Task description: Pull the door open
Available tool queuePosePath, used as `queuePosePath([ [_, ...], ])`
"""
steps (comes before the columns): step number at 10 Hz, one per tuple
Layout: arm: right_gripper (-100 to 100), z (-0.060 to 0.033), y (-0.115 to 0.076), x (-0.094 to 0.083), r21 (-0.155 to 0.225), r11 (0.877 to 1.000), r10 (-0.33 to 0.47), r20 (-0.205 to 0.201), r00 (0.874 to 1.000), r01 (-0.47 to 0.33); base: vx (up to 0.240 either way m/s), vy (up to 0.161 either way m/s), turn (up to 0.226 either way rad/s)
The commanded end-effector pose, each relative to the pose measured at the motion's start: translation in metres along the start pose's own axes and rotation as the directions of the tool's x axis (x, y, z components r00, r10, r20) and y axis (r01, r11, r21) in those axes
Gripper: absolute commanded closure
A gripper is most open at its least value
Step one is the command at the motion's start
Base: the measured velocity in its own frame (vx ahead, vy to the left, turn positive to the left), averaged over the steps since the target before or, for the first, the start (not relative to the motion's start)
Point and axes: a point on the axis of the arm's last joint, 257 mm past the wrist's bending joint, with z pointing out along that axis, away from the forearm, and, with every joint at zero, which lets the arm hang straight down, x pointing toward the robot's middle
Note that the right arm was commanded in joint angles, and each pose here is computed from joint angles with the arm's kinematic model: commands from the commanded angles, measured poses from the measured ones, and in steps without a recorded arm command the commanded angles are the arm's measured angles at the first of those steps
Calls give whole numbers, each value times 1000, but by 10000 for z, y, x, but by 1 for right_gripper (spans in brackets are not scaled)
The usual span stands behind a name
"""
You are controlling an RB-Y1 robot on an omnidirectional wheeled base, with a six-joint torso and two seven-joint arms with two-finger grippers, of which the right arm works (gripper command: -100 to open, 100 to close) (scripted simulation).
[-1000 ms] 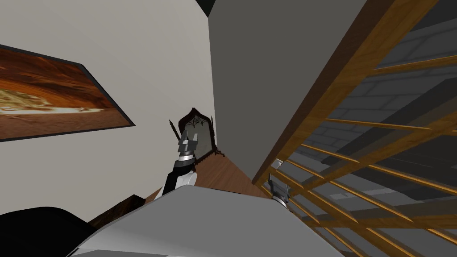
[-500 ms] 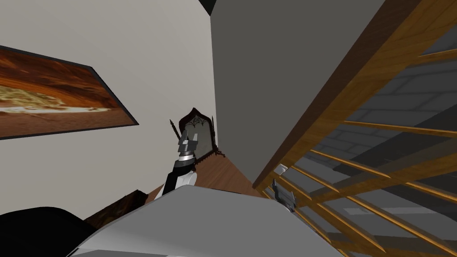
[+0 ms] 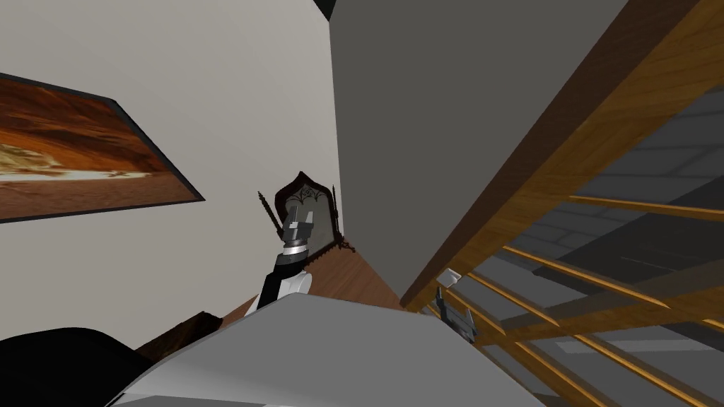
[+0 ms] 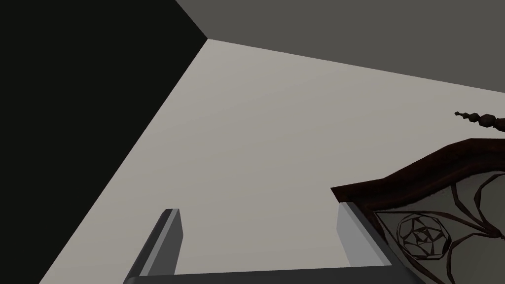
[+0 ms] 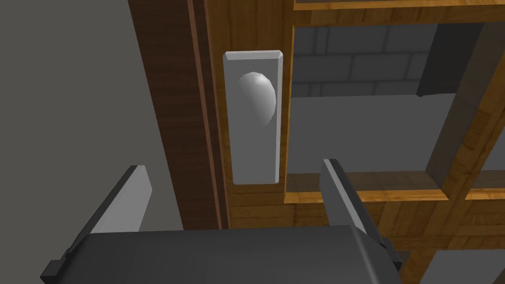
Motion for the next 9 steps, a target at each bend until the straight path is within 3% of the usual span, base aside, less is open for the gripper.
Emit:
queuePosePath([
  [1, -100, 17, 61, -9, 7, 1000, 3, -1, 1000, -3, 180, -38, -35],
  [9, -100, 88, 453, -23, 44, 999, 4, 1, 1000, -4, 130, -50, -47],
])
